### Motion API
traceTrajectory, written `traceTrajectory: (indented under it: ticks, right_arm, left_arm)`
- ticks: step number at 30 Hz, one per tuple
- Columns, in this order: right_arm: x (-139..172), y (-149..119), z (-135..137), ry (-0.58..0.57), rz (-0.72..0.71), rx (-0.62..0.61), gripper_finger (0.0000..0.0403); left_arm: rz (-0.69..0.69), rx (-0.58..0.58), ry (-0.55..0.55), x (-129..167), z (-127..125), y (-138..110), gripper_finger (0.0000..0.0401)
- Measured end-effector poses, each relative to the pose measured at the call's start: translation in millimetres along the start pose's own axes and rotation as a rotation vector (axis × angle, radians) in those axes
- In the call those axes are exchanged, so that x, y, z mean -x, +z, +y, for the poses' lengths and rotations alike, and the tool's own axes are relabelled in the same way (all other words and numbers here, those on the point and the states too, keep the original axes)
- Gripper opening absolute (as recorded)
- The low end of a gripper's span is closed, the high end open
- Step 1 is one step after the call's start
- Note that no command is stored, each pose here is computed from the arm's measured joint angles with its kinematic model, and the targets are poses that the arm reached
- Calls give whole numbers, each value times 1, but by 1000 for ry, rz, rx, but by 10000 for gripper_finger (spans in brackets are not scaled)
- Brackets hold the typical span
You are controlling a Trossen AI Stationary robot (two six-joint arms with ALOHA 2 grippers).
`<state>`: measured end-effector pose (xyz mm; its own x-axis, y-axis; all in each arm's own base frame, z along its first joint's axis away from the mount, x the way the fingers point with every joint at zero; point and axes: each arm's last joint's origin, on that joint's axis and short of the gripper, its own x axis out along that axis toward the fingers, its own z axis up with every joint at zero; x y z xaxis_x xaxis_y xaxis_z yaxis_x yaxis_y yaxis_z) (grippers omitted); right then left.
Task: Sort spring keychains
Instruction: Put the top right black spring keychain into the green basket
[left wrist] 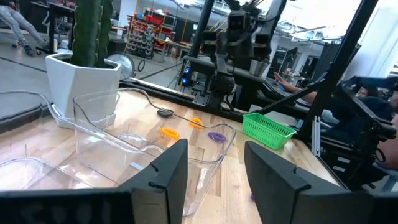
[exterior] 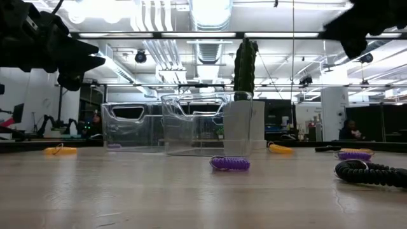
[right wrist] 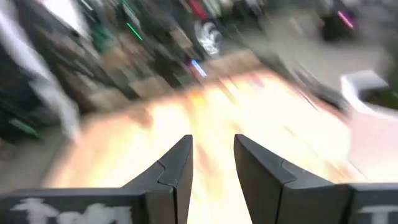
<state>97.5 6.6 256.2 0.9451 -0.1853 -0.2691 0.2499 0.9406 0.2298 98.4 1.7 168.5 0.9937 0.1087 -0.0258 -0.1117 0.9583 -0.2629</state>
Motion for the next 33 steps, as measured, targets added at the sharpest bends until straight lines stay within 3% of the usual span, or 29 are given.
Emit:
traceTrajectory:
  ticks: [3, 7, 18, 24, 33]
  right_arm:
    - [-3, 7, 1, -164, 150, -5, 111]
    - [-12, 16, 4, -331, 246, -4, 111]
    - [-44, 29, 9, -526, 408, -25, 126]
    - [-52, 31, -5, -593, 515, -190, 179]
    - [-69, 25, -42, -756, 630, -531, 250]
  left_arm:
    - [0, 0, 0, 0, 0, 0, 151]
    - [0, 0, 0, 0, 0, 0, 151]
    - [-5, 0, -1, 0, 0, 0, 151]
    - [-5, 0, -1, 0, 0, 0, 151]
    - [-5, 0, -2, 0, 0, 0, 151]
